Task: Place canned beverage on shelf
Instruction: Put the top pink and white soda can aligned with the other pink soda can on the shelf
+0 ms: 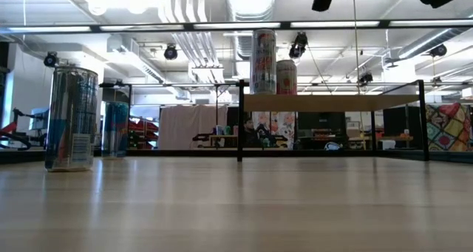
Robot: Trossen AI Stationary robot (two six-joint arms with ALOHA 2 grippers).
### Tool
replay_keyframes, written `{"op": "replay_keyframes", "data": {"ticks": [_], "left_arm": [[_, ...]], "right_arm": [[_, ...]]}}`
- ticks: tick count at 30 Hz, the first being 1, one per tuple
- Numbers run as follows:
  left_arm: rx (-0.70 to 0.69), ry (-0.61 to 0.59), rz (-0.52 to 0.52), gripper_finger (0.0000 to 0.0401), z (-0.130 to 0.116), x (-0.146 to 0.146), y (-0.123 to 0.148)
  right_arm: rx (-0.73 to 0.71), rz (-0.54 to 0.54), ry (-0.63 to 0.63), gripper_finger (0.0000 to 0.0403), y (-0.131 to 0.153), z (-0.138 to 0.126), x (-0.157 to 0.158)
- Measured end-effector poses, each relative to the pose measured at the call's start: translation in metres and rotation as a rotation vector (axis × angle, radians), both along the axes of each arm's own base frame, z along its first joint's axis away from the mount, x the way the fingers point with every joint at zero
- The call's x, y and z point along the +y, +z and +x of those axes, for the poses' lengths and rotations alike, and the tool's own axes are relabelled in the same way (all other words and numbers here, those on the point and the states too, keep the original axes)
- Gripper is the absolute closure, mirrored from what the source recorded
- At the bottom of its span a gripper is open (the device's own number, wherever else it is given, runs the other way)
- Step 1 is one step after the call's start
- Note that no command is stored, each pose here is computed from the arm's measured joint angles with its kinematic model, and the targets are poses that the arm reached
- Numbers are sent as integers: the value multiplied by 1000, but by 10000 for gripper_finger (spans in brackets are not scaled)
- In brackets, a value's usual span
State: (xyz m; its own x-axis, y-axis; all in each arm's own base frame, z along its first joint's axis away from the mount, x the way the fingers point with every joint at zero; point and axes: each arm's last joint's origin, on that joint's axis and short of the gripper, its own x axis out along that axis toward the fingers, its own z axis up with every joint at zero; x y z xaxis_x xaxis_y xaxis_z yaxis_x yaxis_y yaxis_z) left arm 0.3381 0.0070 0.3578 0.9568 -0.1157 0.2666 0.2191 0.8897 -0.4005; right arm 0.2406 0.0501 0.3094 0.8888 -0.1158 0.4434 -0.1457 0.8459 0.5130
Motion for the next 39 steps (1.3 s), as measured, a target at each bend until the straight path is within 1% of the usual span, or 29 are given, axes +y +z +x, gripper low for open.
{"op": "replay_keyframes", "data": {"ticks": [5,9,13,18,22,27,33,35,39], "left_arm": [[101,-82,25,73,23,-1,10],[111,-123,49,83,32,-1,19],[103,-124,55,89,31,4,26],[103,-109,100,89,24,6,28],[113,-108,99,89,24,6,25],[114,-106,94,90,23,6,25],[111,-96,139,93,20,6,27],[133,-97,152,105,18,6,30],[239,-98,203,152,13,6,34]], "right_arm": [[-37,-27,-14,96,3,-2,0],[-90,-44,-28,96,8,-5,-1],[-111,-69,-40,96,11,-7,-1],[-155,-73,-52,97,14,-10,-2],[-145,-92,-66,97,13,-9,-5],[-133,-78,-58,88,12,-7,-7],[-134,-76,-56,84,12,-7,-7],[-133,-73,-56,83,12,-7,-7],[-106,-59,-48,76,10,-6,-7]]}}
